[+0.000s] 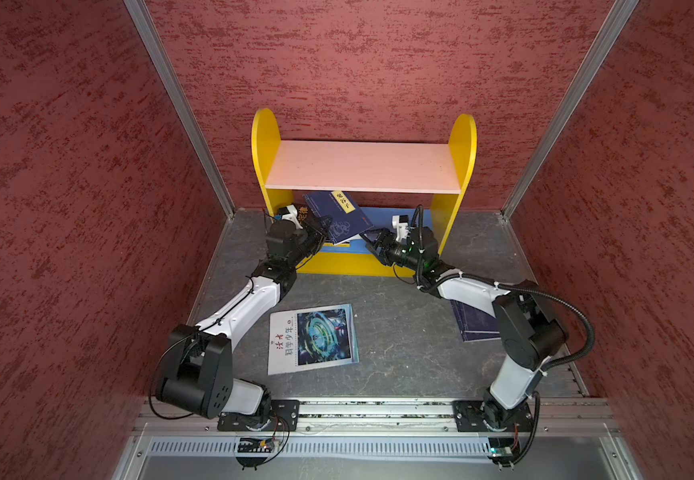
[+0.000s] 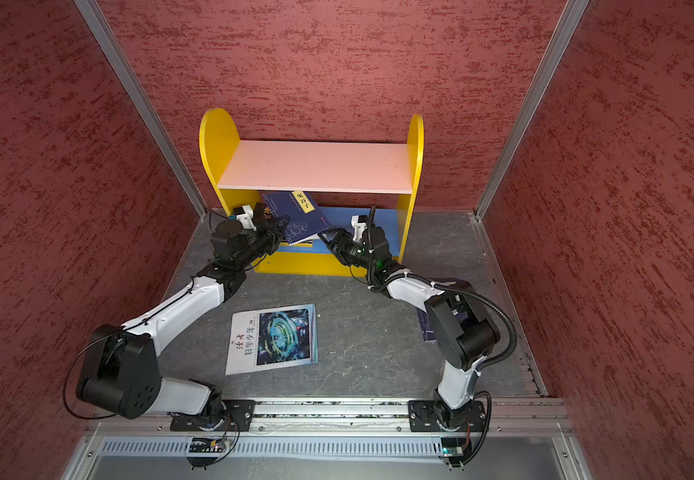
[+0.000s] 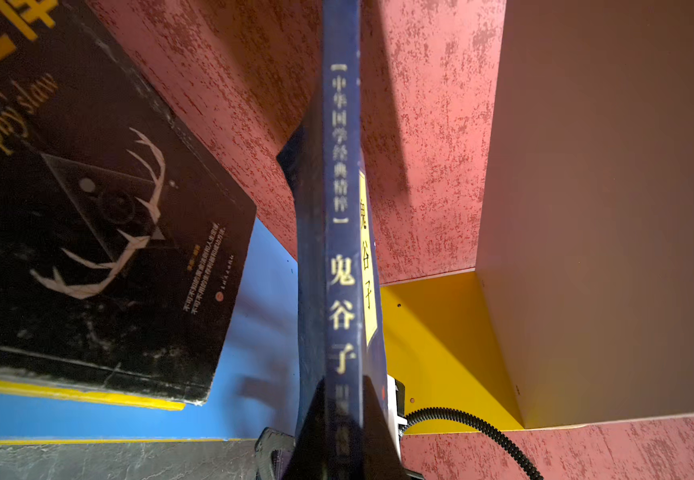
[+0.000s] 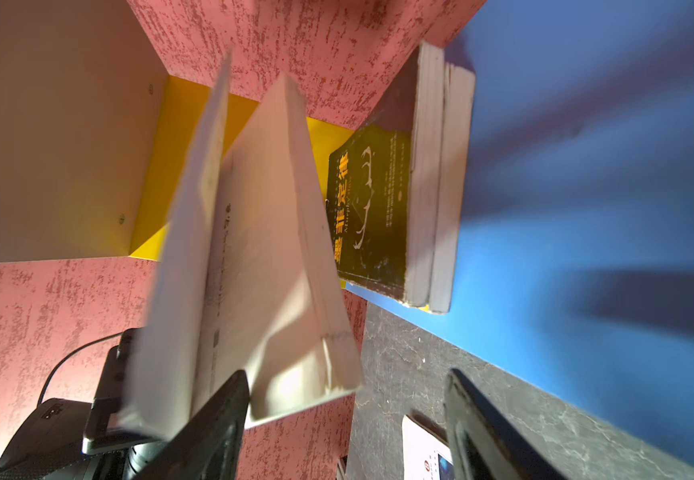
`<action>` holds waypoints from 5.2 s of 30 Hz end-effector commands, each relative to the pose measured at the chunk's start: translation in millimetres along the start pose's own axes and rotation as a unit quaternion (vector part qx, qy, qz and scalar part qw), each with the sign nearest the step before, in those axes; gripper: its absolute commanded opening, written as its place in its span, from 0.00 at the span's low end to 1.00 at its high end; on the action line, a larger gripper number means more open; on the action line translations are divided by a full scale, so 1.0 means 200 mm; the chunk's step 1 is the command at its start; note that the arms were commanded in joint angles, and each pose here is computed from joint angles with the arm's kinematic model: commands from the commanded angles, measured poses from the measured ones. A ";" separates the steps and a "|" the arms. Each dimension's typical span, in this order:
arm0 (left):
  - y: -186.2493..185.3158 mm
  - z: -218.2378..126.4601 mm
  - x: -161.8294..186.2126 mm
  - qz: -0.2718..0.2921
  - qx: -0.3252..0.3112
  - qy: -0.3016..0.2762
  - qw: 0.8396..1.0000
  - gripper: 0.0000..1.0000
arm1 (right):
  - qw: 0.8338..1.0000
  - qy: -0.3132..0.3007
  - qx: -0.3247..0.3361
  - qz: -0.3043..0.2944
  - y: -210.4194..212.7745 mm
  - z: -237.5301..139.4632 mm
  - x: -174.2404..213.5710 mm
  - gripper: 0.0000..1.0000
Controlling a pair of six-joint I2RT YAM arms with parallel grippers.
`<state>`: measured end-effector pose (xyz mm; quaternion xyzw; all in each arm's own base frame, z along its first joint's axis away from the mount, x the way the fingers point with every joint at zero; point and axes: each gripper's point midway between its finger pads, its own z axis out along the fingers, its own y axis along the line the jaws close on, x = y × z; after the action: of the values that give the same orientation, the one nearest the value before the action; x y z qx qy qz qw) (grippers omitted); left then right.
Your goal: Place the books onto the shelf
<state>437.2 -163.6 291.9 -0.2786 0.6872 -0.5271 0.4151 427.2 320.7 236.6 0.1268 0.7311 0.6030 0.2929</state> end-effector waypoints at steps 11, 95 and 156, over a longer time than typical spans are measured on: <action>-0.10 0.00 -0.15 -0.006 0.042 -0.036 0.998 0.03 | 0.996 -0.078 0.014 -0.029 0.10 -0.10 -0.11 0.87; 0.04 -0.21 -0.11 0.042 0.017 0.143 0.989 0.82 | 0.960 0.194 -0.199 -0.034 0.56 -0.06 0.03 0.10; 0.03 -0.46 -0.46 0.099 -0.079 -0.088 0.988 0.89 | 0.987 0.091 -0.127 0.034 0.25 0.30 -0.08 0.03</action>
<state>423.9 -56.1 302.0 -0.3070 0.6924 -0.4454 0.4774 467.8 374.5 248.4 0.0814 0.6824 0.7084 0.1607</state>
